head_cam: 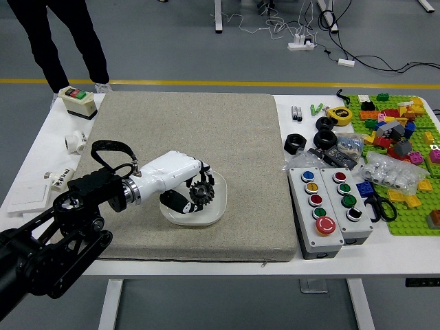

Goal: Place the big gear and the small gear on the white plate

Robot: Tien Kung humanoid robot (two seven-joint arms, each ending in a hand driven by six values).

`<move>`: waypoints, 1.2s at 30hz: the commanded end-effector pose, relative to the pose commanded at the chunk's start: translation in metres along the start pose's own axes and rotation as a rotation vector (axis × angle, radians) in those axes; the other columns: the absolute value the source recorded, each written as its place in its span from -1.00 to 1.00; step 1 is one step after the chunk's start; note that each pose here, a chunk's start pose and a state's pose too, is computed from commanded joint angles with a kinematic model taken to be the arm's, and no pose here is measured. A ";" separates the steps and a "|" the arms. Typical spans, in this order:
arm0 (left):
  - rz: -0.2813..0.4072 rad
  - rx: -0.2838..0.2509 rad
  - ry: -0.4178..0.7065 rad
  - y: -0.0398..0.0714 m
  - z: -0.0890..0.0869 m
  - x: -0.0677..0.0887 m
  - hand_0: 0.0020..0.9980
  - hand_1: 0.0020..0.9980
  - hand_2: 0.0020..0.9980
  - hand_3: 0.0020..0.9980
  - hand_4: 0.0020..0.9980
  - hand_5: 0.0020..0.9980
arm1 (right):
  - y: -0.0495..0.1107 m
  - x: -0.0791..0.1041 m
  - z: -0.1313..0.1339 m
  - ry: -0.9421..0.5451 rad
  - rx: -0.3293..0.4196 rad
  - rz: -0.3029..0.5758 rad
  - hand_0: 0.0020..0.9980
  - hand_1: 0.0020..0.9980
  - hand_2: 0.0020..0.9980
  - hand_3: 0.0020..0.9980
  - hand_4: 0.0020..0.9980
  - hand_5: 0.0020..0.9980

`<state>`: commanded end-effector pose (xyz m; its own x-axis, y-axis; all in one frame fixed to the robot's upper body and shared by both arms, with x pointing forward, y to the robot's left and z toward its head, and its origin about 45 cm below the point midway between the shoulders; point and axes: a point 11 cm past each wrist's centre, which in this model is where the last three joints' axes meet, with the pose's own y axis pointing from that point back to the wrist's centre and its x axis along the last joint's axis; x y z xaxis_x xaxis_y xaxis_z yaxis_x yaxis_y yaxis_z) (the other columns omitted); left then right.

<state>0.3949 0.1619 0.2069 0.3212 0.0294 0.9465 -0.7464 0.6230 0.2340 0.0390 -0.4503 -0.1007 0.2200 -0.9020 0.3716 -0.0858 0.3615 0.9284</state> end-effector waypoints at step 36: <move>0.078 0.169 -0.016 0.015 -0.058 0.035 -0.04 0.40 0.57 0.64 0.94 -0.59 | 0.000 -0.003 0.007 0.001 -0.010 -0.005 0.49 0.55 0.64 0.58 0.89 0.48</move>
<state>0.4285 0.2174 0.2310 0.2503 0.0590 0.9664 -0.8564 0.4790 0.1926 0.0315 -0.4497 -0.1018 0.2212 -0.9034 0.3674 -0.0748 0.3599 0.9300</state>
